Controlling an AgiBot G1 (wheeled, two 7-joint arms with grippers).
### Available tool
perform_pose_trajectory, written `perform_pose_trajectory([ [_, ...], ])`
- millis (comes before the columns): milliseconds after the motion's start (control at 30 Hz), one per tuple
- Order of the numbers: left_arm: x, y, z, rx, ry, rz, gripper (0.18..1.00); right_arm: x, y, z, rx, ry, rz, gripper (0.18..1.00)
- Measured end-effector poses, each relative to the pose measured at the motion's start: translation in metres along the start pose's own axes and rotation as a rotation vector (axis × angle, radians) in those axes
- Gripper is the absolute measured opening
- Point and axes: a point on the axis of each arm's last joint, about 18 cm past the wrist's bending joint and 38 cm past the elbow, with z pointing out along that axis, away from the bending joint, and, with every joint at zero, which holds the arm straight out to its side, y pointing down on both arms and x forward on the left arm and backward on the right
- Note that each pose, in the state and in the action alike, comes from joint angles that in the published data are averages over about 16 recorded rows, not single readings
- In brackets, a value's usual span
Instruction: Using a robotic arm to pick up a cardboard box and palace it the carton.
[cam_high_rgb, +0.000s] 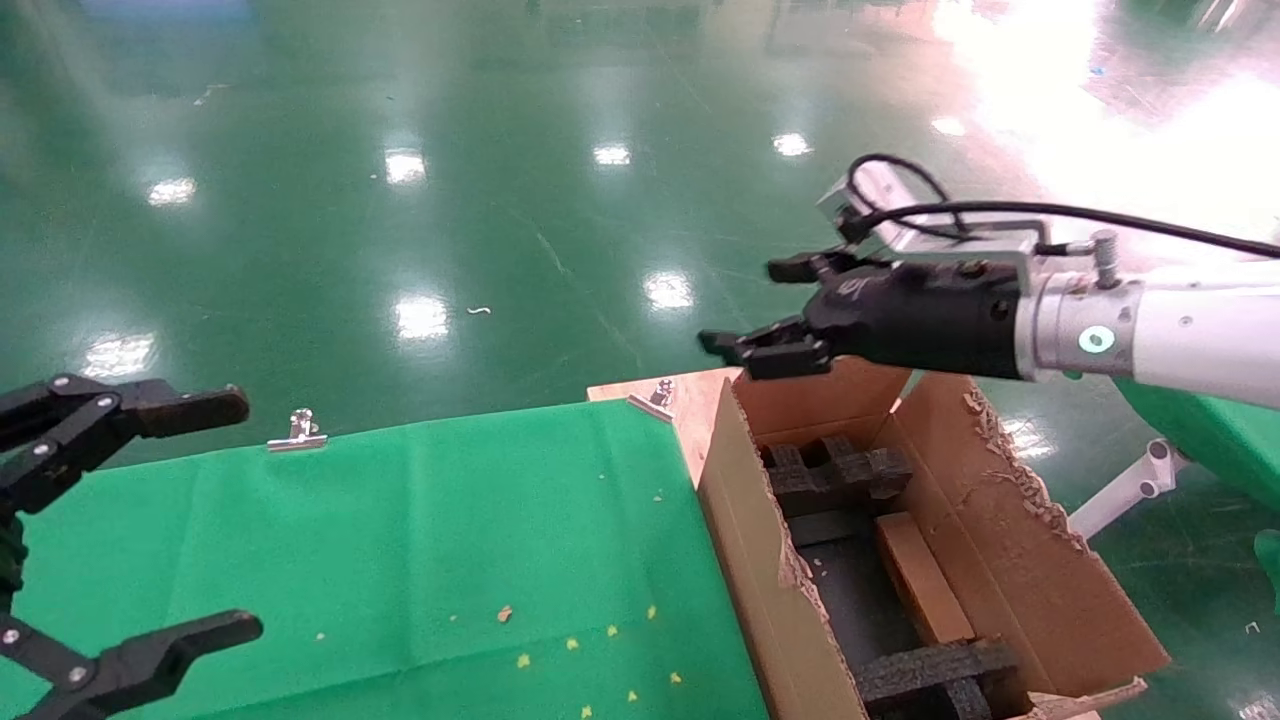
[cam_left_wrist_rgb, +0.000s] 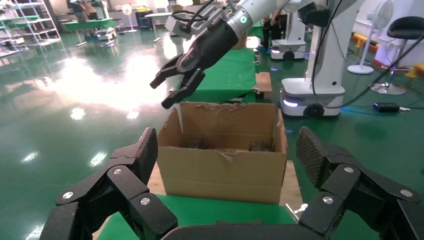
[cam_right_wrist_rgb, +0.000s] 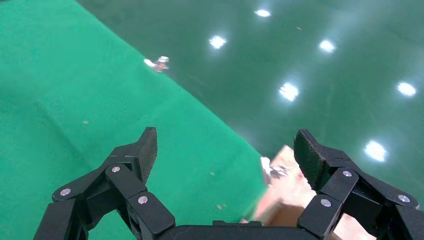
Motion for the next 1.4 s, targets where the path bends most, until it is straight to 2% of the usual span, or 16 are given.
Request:
perform_pose_trajectory([
  [700,0.0,0.0,0.0,0.0,0.0,0.0,1.001,-0.064,-0.026,0.01,0.161,-0.338,-0.063,1.001],
  [1067,0.0,0.0,0.0,0.0,0.0,0.0,1.001,-0.091,-0.03,-0.003,0.288,-0.492,-0.102,1.001],
  [1400,0.0,0.0,0.0,0.0,0.0,0.0,1.001,-0.108,-0.025,-0.023,0.411,-0.59,-0.139,1.001],
])
